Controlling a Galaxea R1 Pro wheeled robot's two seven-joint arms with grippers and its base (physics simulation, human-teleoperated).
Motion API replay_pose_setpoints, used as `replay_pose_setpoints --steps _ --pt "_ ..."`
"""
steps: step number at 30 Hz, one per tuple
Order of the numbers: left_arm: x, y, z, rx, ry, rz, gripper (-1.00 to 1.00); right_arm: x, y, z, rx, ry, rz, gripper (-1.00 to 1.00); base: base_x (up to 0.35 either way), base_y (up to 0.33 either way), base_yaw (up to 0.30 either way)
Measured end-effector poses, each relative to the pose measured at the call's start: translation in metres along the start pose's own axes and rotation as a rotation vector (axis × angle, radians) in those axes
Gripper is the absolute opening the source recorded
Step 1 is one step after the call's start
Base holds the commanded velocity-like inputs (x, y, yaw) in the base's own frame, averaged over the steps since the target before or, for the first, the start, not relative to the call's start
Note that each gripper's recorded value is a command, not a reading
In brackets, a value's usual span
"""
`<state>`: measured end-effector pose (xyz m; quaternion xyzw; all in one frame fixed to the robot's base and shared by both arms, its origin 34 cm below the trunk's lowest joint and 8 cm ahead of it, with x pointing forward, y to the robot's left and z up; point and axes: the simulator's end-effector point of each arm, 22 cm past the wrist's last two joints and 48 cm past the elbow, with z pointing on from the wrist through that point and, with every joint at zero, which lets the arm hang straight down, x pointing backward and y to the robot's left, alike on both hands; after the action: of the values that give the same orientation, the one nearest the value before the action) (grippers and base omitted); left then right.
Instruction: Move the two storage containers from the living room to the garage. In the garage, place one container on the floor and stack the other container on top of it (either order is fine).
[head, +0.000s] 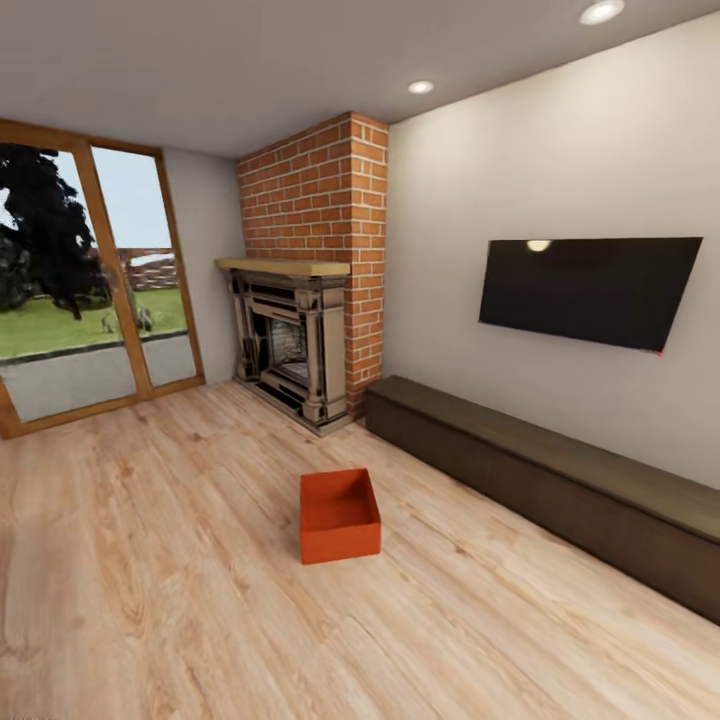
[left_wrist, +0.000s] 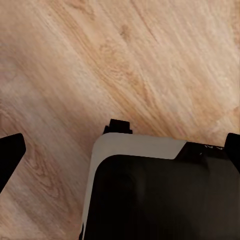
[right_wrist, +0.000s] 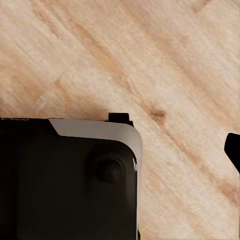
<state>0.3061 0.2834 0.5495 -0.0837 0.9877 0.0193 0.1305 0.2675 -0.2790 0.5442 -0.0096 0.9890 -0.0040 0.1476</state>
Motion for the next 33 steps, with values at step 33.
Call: replay_pose_setpoints --steps 33 --pt "0.0004 0.0002 0.0000 0.000 0.001 -0.001 1.00 0.0007 -0.0003 0.0000 -0.001 0.003 -0.013 1.00 0.326 0.000 0.066"
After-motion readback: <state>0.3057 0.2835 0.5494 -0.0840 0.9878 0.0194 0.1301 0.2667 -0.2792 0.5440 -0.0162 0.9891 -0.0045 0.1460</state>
